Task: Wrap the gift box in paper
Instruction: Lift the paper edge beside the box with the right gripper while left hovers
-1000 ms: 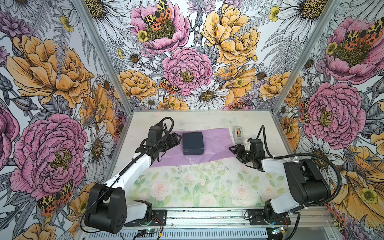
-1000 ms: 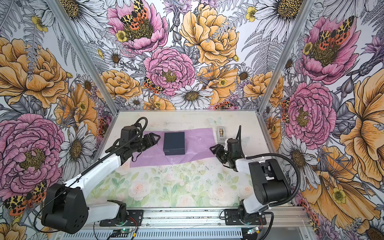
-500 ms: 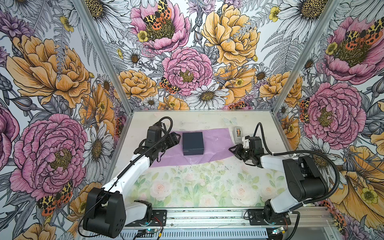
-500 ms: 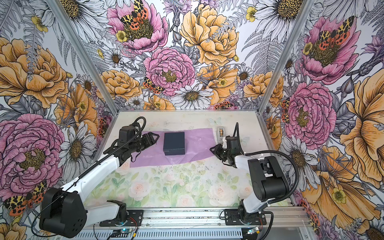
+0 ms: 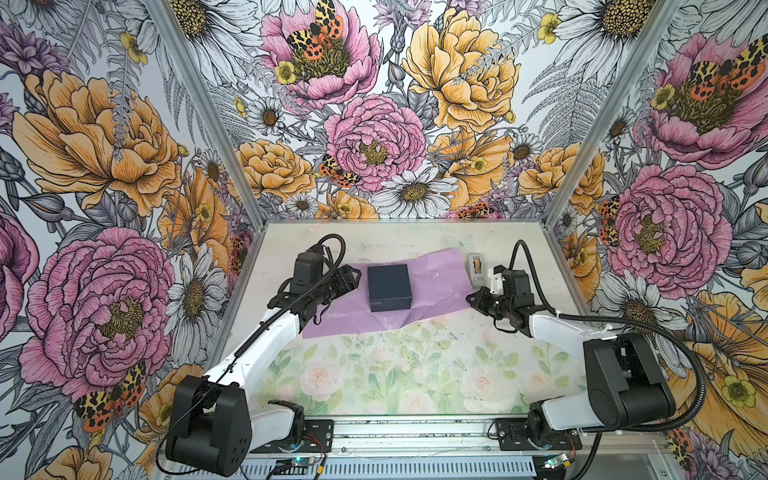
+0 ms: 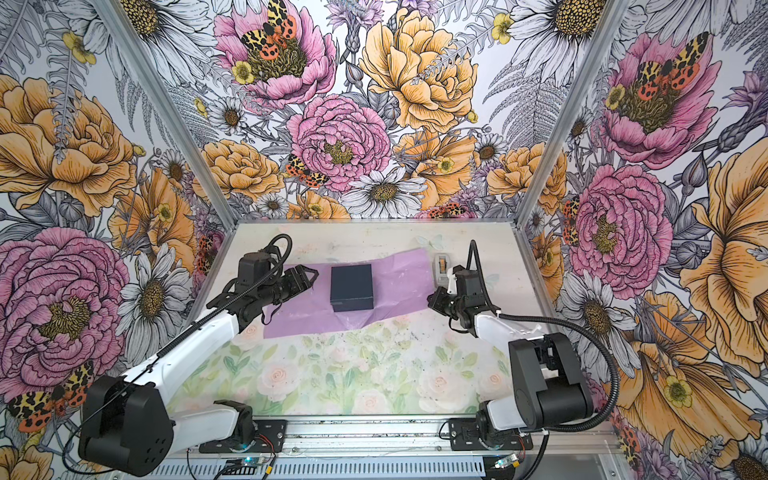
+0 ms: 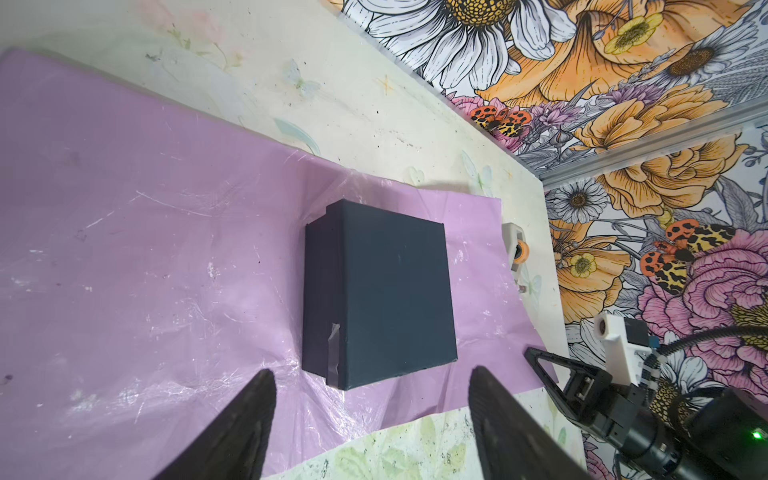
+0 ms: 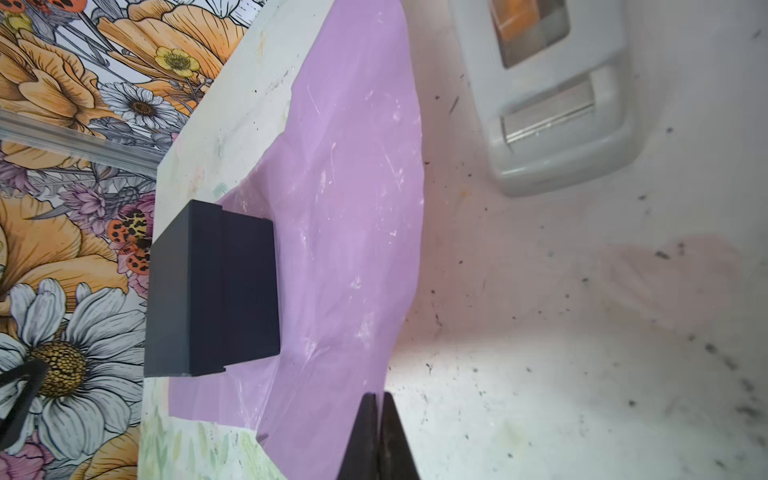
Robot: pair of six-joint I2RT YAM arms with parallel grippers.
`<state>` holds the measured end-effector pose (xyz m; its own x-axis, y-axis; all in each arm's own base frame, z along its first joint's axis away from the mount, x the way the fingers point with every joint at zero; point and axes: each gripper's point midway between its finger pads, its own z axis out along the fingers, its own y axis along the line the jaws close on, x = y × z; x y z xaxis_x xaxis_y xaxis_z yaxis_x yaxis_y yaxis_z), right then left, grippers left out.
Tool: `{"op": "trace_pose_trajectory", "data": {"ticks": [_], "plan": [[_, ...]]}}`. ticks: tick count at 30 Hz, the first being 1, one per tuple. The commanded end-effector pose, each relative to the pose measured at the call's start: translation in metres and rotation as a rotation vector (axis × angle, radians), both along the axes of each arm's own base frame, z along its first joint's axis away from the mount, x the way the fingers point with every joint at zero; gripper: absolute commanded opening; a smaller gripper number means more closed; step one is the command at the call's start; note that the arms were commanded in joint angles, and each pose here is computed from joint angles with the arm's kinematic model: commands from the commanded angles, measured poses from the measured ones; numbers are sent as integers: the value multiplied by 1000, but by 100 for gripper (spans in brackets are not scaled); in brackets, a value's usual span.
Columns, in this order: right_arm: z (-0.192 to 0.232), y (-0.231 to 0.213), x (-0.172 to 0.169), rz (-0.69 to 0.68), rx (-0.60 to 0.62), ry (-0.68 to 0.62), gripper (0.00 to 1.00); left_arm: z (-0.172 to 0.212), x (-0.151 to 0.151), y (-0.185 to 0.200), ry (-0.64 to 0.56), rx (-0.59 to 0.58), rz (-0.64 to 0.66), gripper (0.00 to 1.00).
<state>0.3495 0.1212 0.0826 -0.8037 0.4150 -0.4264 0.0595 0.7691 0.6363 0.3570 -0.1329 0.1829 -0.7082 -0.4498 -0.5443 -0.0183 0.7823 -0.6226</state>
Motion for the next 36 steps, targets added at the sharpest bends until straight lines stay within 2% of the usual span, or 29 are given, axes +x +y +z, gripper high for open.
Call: {"op": "trace_pose_trajectory", "data": {"ticks": [1, 19, 23, 31, 36], "plan": [[12, -9, 4, 12, -88, -54, 0, 6, 0, -1, -24, 18, 5, 75], [43, -63, -22, 23, -464, -58, 0, 4, -8, -58, -15, -11, -95, 75], [47, -70, -22, 30, -510, -45, 0, 3, -10, -68, -6, -20, -111, 75], [69, -39, -19, 147, -545, -159, 0, 17, -8, -79, -27, -73, -141, 75], [88, 0, -20, 246, -562, -254, 0, 27, -6, -86, -38, -105, -167, 75]]}}
